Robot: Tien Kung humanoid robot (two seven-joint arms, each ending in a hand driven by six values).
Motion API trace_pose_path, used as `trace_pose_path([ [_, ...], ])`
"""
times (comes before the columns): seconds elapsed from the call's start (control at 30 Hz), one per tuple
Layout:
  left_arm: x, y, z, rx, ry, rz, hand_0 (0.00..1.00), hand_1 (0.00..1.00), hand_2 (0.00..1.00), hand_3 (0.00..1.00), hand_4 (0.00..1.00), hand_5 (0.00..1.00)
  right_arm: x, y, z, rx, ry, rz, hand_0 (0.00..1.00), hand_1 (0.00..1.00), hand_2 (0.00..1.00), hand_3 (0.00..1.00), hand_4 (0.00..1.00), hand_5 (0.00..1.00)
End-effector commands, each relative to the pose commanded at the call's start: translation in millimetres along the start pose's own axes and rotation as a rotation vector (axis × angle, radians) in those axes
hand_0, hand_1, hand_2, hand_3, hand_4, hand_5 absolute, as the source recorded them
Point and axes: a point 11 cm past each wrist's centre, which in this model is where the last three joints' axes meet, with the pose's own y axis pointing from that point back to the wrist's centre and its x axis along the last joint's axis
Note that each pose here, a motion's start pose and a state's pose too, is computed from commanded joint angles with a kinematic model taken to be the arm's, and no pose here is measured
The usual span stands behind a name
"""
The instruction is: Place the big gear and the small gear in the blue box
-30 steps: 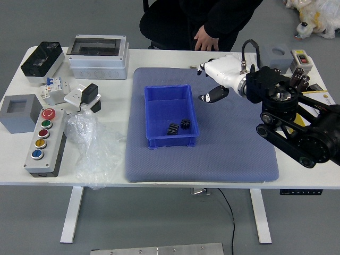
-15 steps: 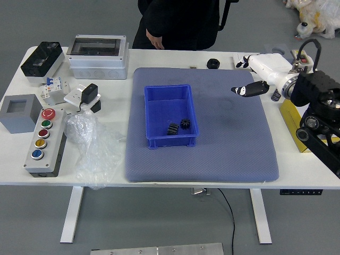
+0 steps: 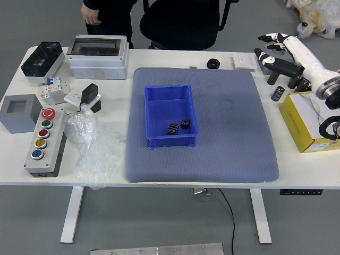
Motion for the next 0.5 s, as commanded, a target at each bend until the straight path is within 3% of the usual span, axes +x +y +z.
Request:
trace_pose_path([
  [0.07, -0.3, -0.1, 0.0, 0.0, 0.0, 0.0, 0.858, 0.835, 0.839, 0.846, 0.754, 0.689, 2.9, 3.7, 0, 0.029, -0.086, 0.006, 0.887, 0.846, 0.904, 0.863, 0.553, 0.769],
  [0.1, -0.4, -0.1, 0.0, 0.0, -0.001, 0.0, 0.858, 0.835, 0.839, 0.846, 0.754, 0.69, 3.5, 5.5, -1, 0.041, -0.131, 0.006, 0.895, 0.845, 0.906, 0.872, 0.539, 0.83],
  [0.47, -0.4, -0.2, -1.5, 0.003, -0.002, 0.002, 0.858, 0.835, 0.837, 0.846, 0.754, 0.69, 3.7, 20.4, -3, 0.152, -0.575, -0.011, 0.899, 0.846, 0.909, 0.874, 0.535, 0.849],
  [0.5, -0.5, -0.2, -1.4, 0.003, -0.002, 0.001, 0.858, 0.834, 0.837, 0.846, 0.754, 0.69, 3.8, 21.1, -3, 0.162, -0.617, -0.013, 0.91, 0.854, 0.914, 0.883, 0.535, 0.891],
])
